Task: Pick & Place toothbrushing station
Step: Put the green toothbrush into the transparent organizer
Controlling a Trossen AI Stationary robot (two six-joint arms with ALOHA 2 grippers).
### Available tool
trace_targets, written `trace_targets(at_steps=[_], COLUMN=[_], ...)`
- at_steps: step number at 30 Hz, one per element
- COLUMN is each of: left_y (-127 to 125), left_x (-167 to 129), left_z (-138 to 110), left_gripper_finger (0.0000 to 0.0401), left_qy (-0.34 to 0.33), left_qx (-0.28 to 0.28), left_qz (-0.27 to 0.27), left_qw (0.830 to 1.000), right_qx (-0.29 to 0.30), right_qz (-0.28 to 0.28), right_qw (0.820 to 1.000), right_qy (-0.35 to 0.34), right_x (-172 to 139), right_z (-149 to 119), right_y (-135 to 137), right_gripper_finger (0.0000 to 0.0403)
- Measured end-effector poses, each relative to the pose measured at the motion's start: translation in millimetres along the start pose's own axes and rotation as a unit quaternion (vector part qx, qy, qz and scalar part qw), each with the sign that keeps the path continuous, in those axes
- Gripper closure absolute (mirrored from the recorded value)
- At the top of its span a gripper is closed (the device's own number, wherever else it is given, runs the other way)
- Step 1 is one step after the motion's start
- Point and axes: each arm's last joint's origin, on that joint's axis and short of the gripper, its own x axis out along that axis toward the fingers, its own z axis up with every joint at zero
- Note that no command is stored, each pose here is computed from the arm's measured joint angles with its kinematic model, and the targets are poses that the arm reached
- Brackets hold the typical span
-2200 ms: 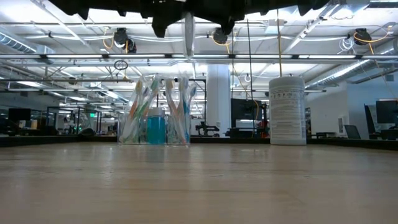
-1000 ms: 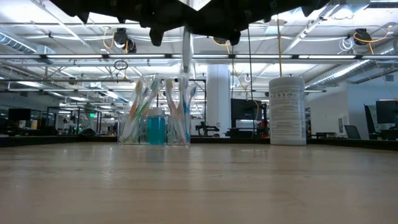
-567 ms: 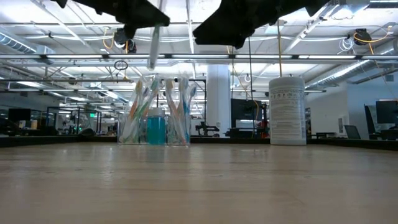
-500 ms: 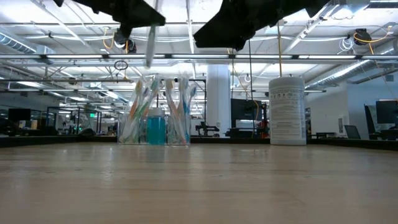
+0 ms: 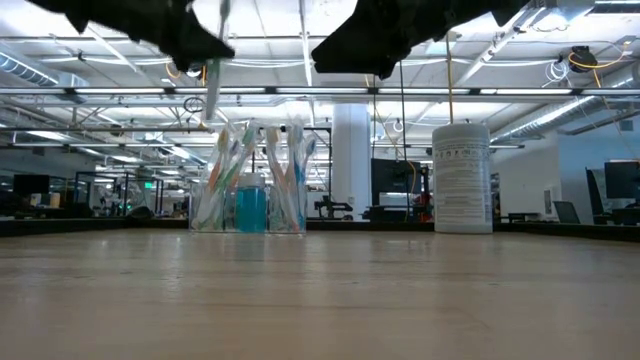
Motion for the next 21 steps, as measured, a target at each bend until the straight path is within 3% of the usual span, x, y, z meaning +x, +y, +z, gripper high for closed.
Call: trace_targets(at_steps=[6,11,21], left_y=[26,43,57], left_x=[8,6,12], left_z=[-48,-78,-126], left_gripper_finger=[0.039,0.0379,0.0382], left_qy=[0.003,-0.049,-0.005], left_qx=[-0.016,-0.02,-0.074], left_qz=[0.028,0.018,0.03], left_qw=[0.999,0.998,0.997], right_qx=[0.0,-0.018,-0.066], right_qz=[0.002,0.002,0.002], right_qw=[1.0,1.0,0.998], right_qy=[-0.001,-0.001,-0.001], right_x=[0,0,0], right_z=[0,0,0], right_y=[0,0,0], right_gripper_finger=[0.025,0.0251,0.0252])
